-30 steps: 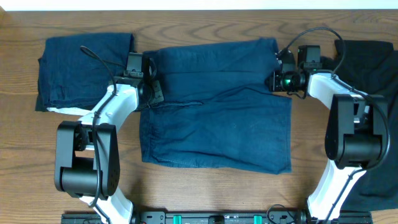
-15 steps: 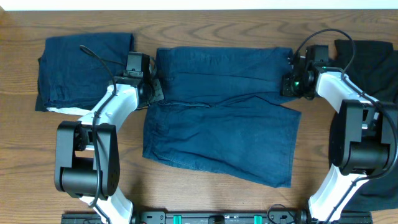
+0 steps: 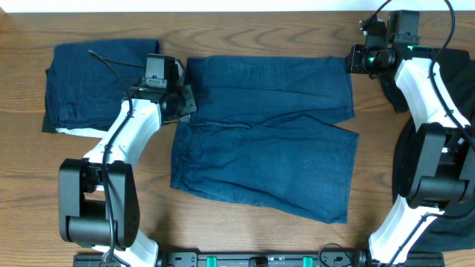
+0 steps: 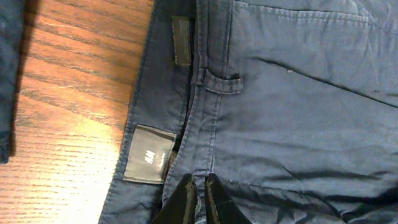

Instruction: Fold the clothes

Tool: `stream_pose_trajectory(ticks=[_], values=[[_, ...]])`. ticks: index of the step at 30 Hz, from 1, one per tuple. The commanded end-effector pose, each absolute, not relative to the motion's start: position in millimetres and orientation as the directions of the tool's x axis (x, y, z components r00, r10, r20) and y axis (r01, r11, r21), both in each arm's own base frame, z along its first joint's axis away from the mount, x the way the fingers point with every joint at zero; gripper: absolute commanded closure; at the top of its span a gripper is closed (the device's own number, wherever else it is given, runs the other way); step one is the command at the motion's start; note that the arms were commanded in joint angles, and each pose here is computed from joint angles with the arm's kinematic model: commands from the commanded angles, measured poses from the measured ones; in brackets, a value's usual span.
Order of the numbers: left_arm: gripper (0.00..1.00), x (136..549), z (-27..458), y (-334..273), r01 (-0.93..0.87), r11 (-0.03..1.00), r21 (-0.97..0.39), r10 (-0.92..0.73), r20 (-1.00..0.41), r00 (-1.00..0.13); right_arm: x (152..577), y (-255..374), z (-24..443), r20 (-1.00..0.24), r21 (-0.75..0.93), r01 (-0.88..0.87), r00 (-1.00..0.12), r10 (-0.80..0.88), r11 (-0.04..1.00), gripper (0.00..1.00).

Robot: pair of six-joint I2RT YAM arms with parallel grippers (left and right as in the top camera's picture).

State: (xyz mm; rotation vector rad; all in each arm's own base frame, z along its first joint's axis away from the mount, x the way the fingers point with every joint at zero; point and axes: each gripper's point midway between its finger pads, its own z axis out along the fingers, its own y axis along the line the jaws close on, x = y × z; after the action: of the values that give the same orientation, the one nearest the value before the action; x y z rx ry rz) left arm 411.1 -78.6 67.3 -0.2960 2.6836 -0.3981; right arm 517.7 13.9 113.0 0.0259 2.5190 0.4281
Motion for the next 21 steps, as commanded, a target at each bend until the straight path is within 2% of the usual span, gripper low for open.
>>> stream_pose_trajectory(ticks=[1, 15, 18, 19, 21], values=[[0.91, 412, 59, -82, -0.145, 0.935, -0.324, -0.258, -0.341, -0.904, 522, 15, 96, -0.528, 0.319, -0.085, -0.843, 0.103, 0.944, 0.99], [0.91, 415, 24, -82, -0.159, 0.938, -0.308, -0.253, -0.296, -0.921, 554, 20, -5, -0.531, 0.332, -0.126, -0.844, 0.074, 0.935, 0.99], [0.91, 415, 21, -82, -0.157, 0.939, -0.306, -0.249, -0.292, -0.924, 555, 20, -9, -0.535, 0.329, -0.130, -0.842, 0.071, 0.935, 0.99], [0.94, 416, 22, -83, -0.145, 0.942, -0.304, -0.238, -0.299, -0.924, 556, 20, -8, -0.542, 0.323, -0.140, -0.838, 0.061, 0.936, 0.99], [0.94, 420, 31, -83, -0.118, 0.945, -0.304, -0.220, -0.328, -0.919, 560, 20, 6, -0.571, 0.307, -0.163, -0.820, 0.045, 0.938, 0.97]])
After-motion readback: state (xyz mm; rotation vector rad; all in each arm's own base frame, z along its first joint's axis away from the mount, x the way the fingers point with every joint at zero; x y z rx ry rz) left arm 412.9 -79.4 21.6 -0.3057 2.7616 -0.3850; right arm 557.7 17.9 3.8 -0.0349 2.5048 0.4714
